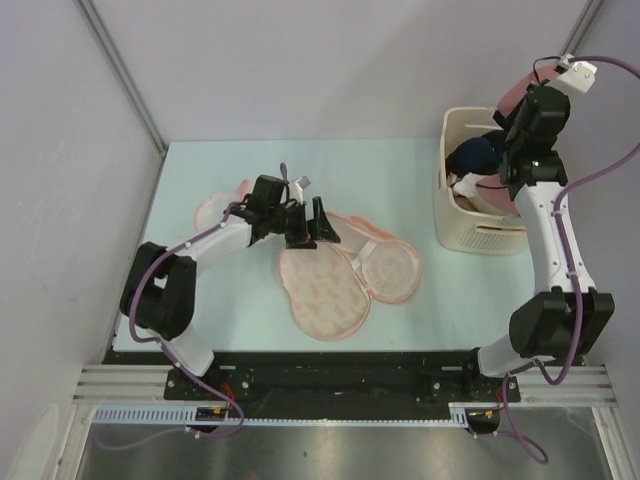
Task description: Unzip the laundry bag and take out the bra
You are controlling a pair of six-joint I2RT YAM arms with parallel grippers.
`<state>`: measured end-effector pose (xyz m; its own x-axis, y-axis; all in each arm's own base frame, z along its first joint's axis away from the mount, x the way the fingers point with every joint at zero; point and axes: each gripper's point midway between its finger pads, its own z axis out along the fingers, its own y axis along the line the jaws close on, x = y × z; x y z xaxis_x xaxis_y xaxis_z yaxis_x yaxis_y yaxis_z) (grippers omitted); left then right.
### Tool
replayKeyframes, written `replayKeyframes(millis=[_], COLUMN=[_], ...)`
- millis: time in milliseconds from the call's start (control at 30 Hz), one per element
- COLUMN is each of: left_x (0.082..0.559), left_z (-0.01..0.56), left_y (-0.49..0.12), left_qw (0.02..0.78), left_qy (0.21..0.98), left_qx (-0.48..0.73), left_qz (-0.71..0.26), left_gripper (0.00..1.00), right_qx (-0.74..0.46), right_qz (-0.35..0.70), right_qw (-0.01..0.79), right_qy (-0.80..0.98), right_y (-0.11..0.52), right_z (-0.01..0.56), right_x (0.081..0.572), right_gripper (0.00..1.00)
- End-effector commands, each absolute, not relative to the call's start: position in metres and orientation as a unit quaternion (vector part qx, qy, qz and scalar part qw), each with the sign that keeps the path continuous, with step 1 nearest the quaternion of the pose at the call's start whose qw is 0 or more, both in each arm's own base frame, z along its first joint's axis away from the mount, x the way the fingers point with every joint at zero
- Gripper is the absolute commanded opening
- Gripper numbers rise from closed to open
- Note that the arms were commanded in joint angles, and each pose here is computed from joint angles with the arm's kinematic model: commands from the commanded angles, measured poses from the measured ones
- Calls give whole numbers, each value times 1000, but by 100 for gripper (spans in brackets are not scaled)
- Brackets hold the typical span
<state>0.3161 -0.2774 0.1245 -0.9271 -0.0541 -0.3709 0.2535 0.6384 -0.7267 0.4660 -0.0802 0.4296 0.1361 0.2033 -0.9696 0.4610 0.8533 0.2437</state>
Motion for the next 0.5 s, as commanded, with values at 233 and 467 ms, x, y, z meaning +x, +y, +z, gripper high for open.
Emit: replayKeyframes(millis=[233,467], left_x=[308,300], left_z=[146,165], left_y=[-274,-269], left_qw=[212,231], left_qy=[876,874], left_qx=[83,102], left_qz=[-425,-415], left_gripper=[98,98], right_qx=[278,282], right_qz=[-116,-46], right_qw=[557,604], right_qy=[774,744], right_y=[-107,-87], right_z=[266,328], right_x=[518,500], right_gripper=[13,100])
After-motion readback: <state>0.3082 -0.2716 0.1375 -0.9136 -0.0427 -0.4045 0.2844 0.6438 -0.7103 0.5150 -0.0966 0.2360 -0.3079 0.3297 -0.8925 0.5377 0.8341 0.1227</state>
